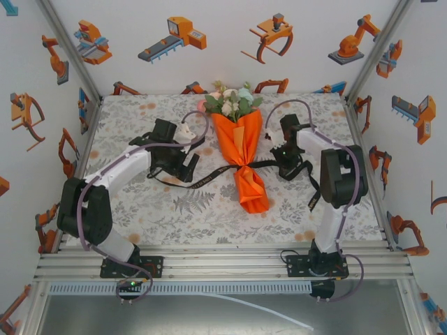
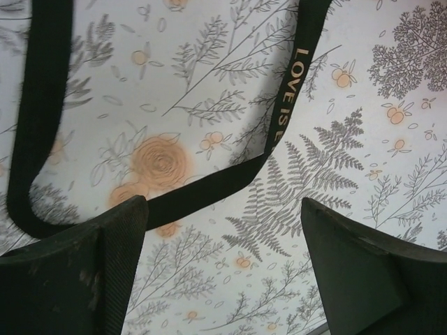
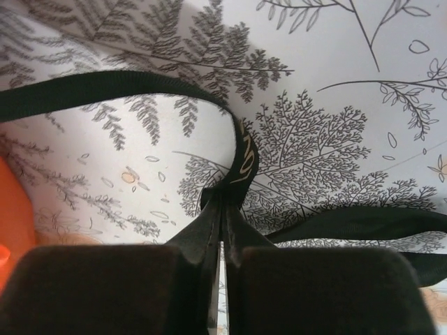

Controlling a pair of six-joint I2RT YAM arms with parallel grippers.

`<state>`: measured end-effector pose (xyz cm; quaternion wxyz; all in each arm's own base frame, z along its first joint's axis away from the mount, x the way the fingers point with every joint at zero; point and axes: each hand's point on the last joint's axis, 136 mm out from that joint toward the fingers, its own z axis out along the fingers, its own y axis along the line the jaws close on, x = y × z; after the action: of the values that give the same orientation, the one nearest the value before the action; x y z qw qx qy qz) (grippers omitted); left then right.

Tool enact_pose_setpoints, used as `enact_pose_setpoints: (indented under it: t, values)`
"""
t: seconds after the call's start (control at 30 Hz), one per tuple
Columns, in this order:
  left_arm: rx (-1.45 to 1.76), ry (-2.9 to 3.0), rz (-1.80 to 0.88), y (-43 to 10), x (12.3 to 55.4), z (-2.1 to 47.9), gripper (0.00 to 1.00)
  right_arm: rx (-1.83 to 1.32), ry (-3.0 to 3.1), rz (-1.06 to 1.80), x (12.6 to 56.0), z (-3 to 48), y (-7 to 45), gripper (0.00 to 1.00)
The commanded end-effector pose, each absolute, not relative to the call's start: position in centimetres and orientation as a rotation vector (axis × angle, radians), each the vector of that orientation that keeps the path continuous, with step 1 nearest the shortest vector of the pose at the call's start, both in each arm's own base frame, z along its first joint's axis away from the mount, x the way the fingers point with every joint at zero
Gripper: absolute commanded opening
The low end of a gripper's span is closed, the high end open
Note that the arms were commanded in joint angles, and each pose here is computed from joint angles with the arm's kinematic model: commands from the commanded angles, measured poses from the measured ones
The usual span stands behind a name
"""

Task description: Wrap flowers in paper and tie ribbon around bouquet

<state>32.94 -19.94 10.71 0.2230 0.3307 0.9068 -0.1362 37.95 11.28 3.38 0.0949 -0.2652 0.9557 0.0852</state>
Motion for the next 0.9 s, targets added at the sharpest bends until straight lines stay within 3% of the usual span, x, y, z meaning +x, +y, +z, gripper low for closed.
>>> enact_pose_setpoints:
  t: [0.0, 0.07, 0.4, 0.43, 0.53, 0.63, 0.7, 0.8, 0.87]
  values:
    - [0.992, 2.48, -0.485, -22.4, 32.4, 10.0, 0.82, -0.773, 2.73, 0.351, 37.8, 7.1, 12.4, 0.0]
    - [1.02, 2.492, -0.509, -23.4, 32.2, 9.0, 0.81, -0.732, 2.692, 0.38, 37.8, 8.3, 12.8, 0.0]
    - [1.084, 2.651, -0.498, -24.6, 31.3, 4.3, 0.45, -0.601, 2.561, 0.397, 37.9, 11.5, 13.0, 0.0]
    - [1.09, 2.654, -0.507, -24.7, 31.1, 4.2, 0.4, -0.593, 2.559, 0.387, 37.9, 11.7, 12.9, 0.0]
    - [1.103, 2.651, -0.559, -25.2, 30.8, 4.5, 0.01, -0.54, 2.557, 0.319, 38.3, 11.8, 12.0, 0.0]
    - [1.074, 2.551, -0.663, -26.4, 31.0, 7.5, 0.0, -0.495, 2.566, 0.3, 38.2, 11.6, 11.6, 0.3]
    - [1.014, 2.418, -0.773, -28.0, 31.6, 11.5, 0.0, -0.49, 2.566, 0.398, 37.4, 11.3, 12.6, 0.42]
    - [0.948, 2.195, -0.891, -29.7, 32.1, 17.8, 0.0, -0.489, 2.557, 0.523, 36.4, 10.7, 13.9, 0.5]
    - [0.889, 2.082, -0.936, -30.0, 32.5, 21.4, 0.0, -0.455, 2.587, 0.451, 36.5, 9.4, 12.9, 0.51]
